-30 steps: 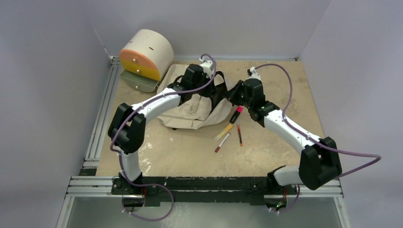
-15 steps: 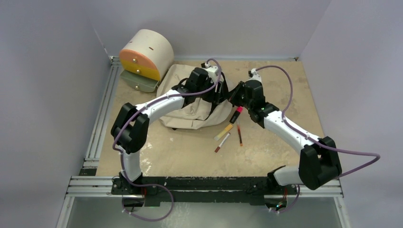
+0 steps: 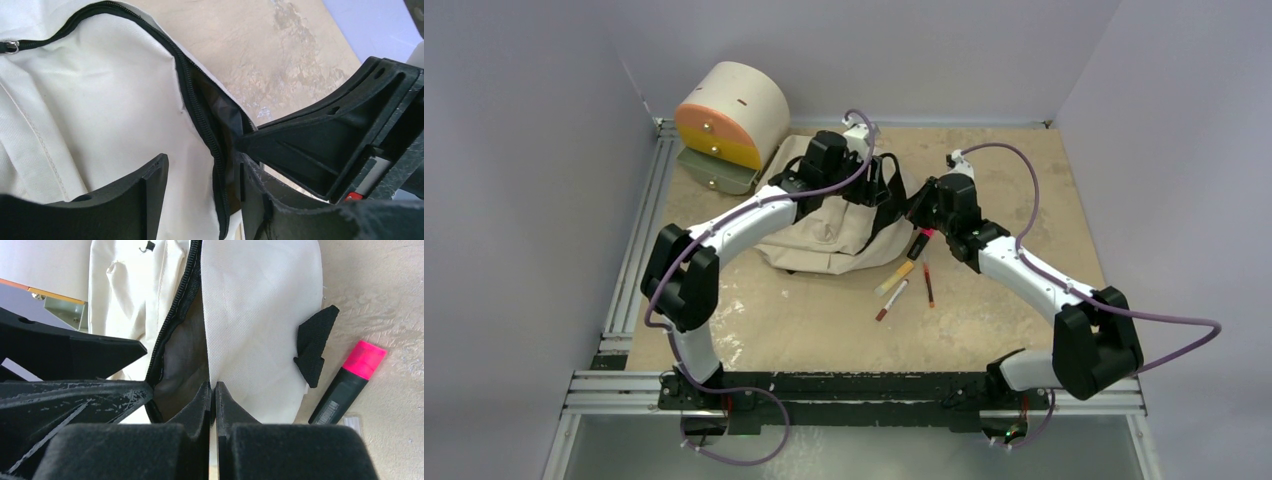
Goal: Pack the student bag
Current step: Adjust the student bag at the center of the board.
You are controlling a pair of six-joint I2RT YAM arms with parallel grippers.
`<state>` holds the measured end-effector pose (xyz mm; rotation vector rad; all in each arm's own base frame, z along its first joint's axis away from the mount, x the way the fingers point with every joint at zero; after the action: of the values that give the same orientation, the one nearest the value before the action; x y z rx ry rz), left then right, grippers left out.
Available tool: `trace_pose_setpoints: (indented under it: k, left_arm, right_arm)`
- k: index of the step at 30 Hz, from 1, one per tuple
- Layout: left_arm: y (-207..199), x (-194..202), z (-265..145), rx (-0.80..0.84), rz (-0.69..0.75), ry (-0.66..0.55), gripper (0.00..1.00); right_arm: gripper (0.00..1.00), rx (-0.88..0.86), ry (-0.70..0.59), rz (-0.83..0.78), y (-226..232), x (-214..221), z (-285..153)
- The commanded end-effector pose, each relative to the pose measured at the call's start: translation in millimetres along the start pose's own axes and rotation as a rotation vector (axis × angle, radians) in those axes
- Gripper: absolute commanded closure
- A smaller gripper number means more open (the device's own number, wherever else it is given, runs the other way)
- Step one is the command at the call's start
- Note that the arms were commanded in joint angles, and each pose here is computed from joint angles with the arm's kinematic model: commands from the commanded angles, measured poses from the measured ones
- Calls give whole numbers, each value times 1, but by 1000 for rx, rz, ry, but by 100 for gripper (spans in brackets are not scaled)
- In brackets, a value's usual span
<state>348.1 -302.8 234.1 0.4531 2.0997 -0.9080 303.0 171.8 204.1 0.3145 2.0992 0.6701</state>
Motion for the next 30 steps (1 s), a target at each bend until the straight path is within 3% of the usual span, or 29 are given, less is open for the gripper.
trace_pose_setpoints:
  k: [1, 9, 20, 27, 30]
  left_arm:
    - [-4, -16, -12, 21, 37, -50, 52]
    - [-4, -9, -9, 56, 58, -5, 70]
    - [0, 18, 21, 169, -47, 100, 96]
    - [-3, 26, 27, 227, -92, 131, 99]
    - [-4, 27, 29, 239, -107, 129, 96]
  right_arm:
    - [100, -48, -55, -19, 9, -9, -1]
    - [100, -52, -60, -26, 11, -12, -1]
    - [100, -94, -63, -24, 14, -12, -5]
    - [100, -107, -46, -15, 14, -8, -1]
    - [100, -107, -48, -12, 14, -8, -1]
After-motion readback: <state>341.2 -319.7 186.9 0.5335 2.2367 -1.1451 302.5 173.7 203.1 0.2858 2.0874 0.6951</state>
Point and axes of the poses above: each gripper's point midway between its finger pads, its own z axis out along the fingers, its own y axis along the line the jaws close on, x = y × z, the point moved 8 cm from there along -z, back along the fingers, and after that the axes turned 3 degrees about -z, right-handed, at the moved point
